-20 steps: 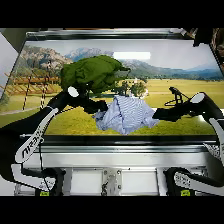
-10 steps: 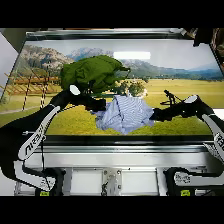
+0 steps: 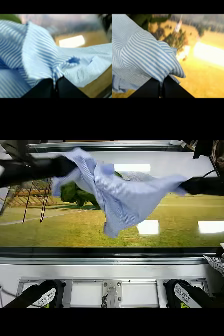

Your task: Fold the clothes and pants, and hang the long-sleeved shirts on hangers.

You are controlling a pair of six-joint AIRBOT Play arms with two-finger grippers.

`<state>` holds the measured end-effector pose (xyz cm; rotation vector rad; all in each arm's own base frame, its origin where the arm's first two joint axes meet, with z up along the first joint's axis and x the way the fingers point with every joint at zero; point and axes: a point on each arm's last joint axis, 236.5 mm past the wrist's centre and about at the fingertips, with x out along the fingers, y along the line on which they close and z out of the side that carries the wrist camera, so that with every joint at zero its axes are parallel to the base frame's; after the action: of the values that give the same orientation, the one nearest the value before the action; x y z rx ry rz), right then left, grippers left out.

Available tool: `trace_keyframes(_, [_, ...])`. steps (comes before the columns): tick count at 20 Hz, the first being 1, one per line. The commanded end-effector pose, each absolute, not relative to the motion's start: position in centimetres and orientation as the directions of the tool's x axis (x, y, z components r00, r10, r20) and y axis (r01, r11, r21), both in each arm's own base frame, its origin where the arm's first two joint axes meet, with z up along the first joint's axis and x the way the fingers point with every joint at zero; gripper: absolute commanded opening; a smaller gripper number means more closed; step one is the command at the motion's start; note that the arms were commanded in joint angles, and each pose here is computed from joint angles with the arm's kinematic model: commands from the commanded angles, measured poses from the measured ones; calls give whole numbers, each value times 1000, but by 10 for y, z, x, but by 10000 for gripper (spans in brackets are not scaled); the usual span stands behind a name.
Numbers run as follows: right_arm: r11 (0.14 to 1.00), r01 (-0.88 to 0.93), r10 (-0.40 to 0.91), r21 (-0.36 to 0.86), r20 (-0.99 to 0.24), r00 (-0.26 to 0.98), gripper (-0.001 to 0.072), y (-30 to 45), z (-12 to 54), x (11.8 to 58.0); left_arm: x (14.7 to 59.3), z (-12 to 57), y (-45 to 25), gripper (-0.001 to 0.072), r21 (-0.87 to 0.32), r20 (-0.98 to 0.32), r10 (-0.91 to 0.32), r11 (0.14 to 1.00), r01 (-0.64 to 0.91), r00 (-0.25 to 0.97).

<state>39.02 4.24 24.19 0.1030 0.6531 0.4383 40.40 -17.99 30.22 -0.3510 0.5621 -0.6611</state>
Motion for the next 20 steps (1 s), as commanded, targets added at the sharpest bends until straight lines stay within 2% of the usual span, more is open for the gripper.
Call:
trace_keyframes(1, [937, -348, 343, 27, -261, 902, 18, 50, 380, 333, 324, 434, -163, 12, -317, -125, -647, 744, 588, 752])
trace_keyframes(4, [946, -324, 318, -32, -115, 941, 17, 58, 427, 286, 274, 486, -156, 12, -243, 16, -636, 746, 620, 772])
trace_keyframes(7, [949, -312, 310, -43, -42, 950, 17, 63, 447, 262, 248, 516, -149, 12, -211, 126, -612, 752, 624, 781])
trace_keyframes(9, [949, -312, 311, -49, -21, 950, 18, 66, 453, 254, 240, 524, -147, 12, -201, 154, -605, 755, 624, 781])
trace_keyframes(11, [950, -312, 312, -10, -26, 950, 17, 65, 451, 256, 247, 517, -148, 12, -209, 127, -610, 754, 623, 782])
trace_keyframes(13, [947, -321, 321, 21, -80, 944, 17, 64, 437, 267, 269, 486, -157, 12, -237, 15, -638, 746, 623, 770])
trace_keyframes(15, [940, -337, 341, 54, -214, 916, 17, 62, 402, 287, 300, 428, -168, 12, -315, -174, -672, 731, 606, 720])
trace_keyframes(18, [966, -246, 250, 81, -539, 804, 17, 27, 305, 312, 344, 294, -169, 11, -483, -487, -656, 752, 448, 576])
trace_keyframes(20, [991, -120, 127, 62, -733, 669, 17, -9, 230, 307, 345, 196, -160, 11, -527, -658, -610, 792, 309, 441])
